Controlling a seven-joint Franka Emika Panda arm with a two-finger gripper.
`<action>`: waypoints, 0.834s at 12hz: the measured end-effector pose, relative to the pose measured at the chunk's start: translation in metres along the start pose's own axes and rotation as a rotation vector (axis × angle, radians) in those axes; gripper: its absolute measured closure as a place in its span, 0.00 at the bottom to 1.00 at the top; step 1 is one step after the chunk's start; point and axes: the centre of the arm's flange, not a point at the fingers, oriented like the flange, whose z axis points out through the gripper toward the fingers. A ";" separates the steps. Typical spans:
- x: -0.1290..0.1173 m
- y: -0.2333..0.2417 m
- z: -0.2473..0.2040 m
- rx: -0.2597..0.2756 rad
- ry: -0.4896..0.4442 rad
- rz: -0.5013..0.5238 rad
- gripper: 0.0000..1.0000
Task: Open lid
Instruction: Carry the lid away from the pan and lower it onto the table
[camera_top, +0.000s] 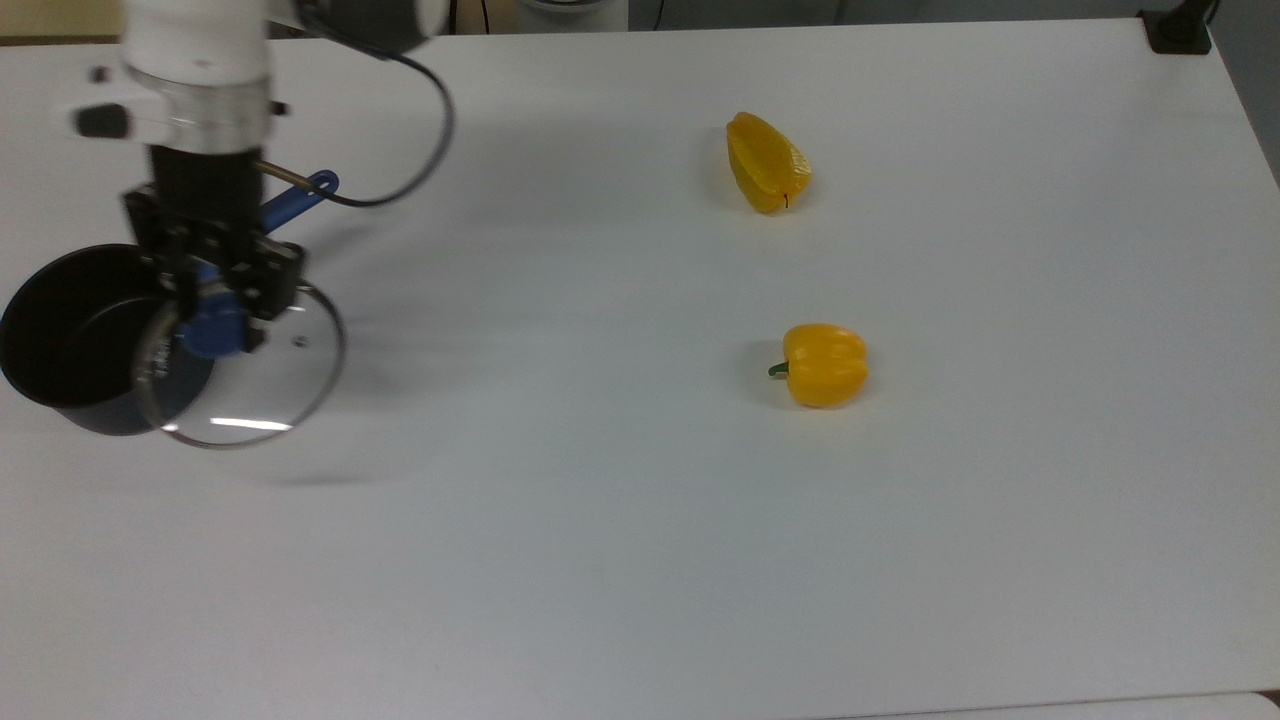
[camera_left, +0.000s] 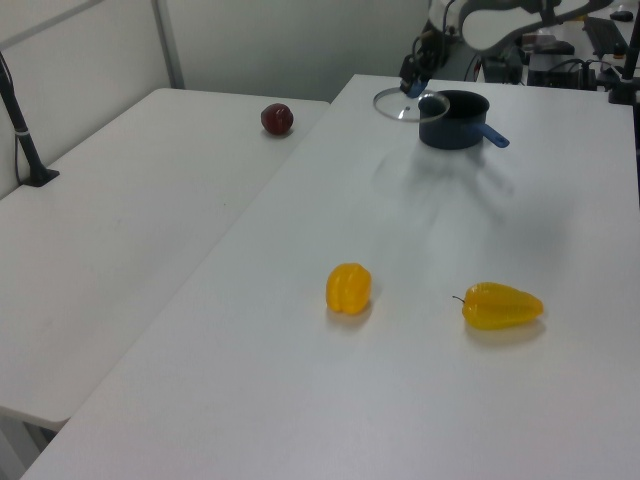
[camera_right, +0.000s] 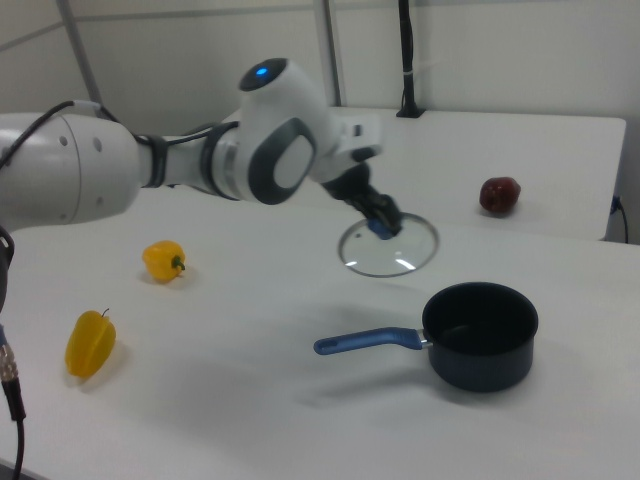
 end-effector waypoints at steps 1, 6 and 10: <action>-0.014 -0.036 0.003 -0.011 -0.009 0.003 0.38; -0.085 -0.160 0.013 0.009 -0.070 -0.002 0.38; -0.117 -0.205 0.018 0.039 -0.109 -0.044 0.38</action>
